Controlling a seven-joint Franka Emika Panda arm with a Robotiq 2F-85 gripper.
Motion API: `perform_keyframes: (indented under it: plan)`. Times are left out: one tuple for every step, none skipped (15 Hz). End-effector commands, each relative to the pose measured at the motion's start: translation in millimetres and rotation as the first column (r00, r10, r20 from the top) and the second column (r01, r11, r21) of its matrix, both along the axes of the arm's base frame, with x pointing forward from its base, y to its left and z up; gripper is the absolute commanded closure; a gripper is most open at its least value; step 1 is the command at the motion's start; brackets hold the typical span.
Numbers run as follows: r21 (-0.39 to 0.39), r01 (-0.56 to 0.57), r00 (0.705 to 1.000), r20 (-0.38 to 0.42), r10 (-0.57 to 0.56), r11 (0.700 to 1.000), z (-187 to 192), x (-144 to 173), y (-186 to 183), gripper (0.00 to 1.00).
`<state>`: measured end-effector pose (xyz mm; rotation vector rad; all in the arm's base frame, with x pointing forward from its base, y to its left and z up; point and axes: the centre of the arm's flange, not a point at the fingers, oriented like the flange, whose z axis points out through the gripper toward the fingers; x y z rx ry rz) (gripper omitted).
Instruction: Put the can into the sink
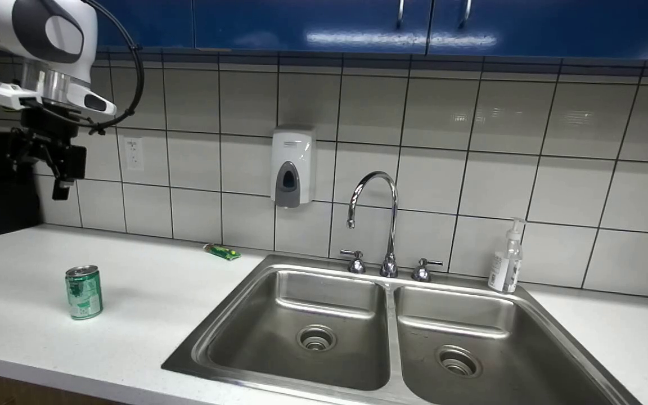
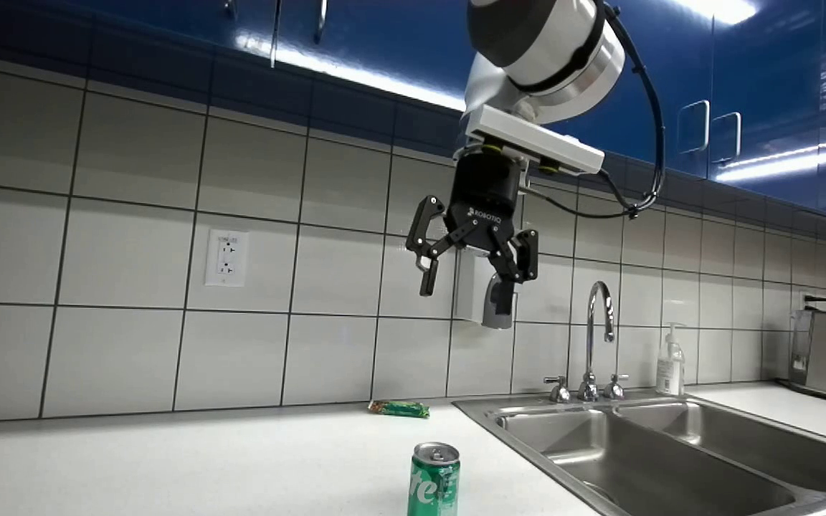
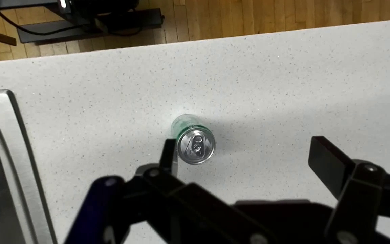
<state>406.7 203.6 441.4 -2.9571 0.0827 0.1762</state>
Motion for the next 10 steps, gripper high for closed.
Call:
perform_keyframes:
  plan:
    - [-0.041, -0.011, 0.998, 0.057, 0.014, 0.999, -11, -8, 7, 0.00]
    - [-0.049, -0.013, 0.998, 0.062, 0.016, 0.999, -15, -8, 6, 0.00]
    - [-0.053, -0.015, 0.998, 0.064, 0.019, 0.998, -19, -8, 6, 0.00]
    - [-0.060, -0.013, 0.997, 0.071, 0.018, 0.998, -23, -8, 5, 0.00]
    - [-0.062, -0.014, 0.997, 0.071, 0.018, 0.998, -27, -8, 4, 0.00]
    - [-0.065, -0.015, 0.997, 0.071, 0.019, 0.998, -31, -8, 4, 0.00]
    - [-0.069, -0.016, 0.997, 0.072, 0.021, 0.997, -36, -8, 5, 0.00]
    - [-0.073, -0.016, 0.997, 0.072, 0.021, 0.997, -40, -8, 5, 0.00]
    - [-0.078, -0.018, 0.997, 0.070, 0.023, 0.997, -46, -9, 6, 0.00]
    - [-0.082, -0.023, 0.997, 0.068, 0.029, 0.996, -51, -9, 8, 0.00]
